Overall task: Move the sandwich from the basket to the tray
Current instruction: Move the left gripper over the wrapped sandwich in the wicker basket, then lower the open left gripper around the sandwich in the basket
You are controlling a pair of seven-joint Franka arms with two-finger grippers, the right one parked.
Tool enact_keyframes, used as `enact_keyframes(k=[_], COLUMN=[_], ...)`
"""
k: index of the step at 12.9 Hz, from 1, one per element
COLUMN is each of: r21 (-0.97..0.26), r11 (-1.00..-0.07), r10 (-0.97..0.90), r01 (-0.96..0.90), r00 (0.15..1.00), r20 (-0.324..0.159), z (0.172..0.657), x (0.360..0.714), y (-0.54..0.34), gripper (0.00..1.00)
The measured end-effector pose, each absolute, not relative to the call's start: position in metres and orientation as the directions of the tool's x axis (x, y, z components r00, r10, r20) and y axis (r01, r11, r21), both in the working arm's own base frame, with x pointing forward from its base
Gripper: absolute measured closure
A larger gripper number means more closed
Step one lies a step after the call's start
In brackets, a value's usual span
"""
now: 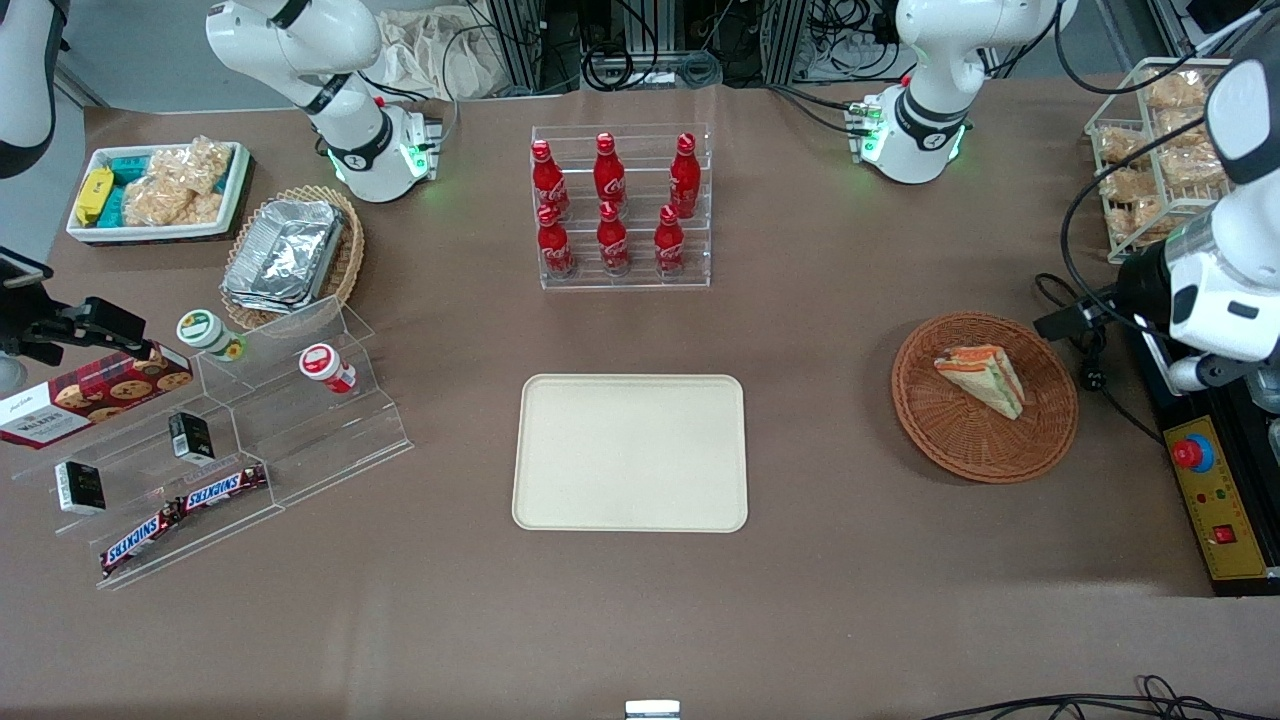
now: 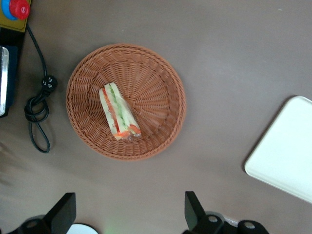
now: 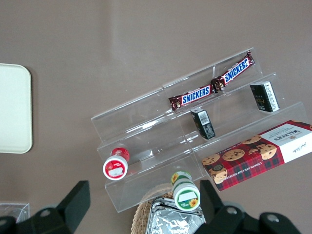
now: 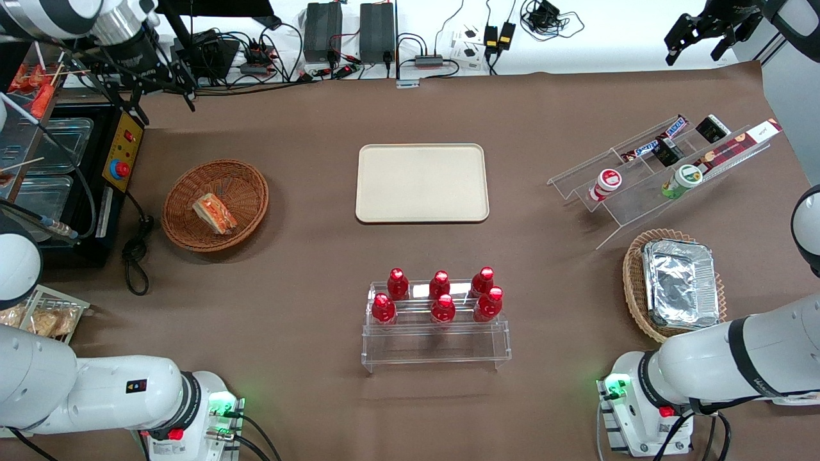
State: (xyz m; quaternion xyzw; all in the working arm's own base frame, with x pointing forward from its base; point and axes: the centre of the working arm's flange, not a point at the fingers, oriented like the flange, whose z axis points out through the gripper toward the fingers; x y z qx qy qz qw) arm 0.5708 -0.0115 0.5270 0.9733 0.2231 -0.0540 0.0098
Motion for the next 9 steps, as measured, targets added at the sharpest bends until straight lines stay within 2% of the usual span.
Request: enact_keyframes(k=[4,9], r21=[-0.003,0.0], r11=[-0.835,-0.736], r10=[0.549,0.675], r01=[0.55,0.677], r00=[0.832,0.735], r20=[-0.084,-0.061], z=[0.446,0.344], x=[0.568,0.548], y=[0.004,0.006], gripper=[0.0,0.0])
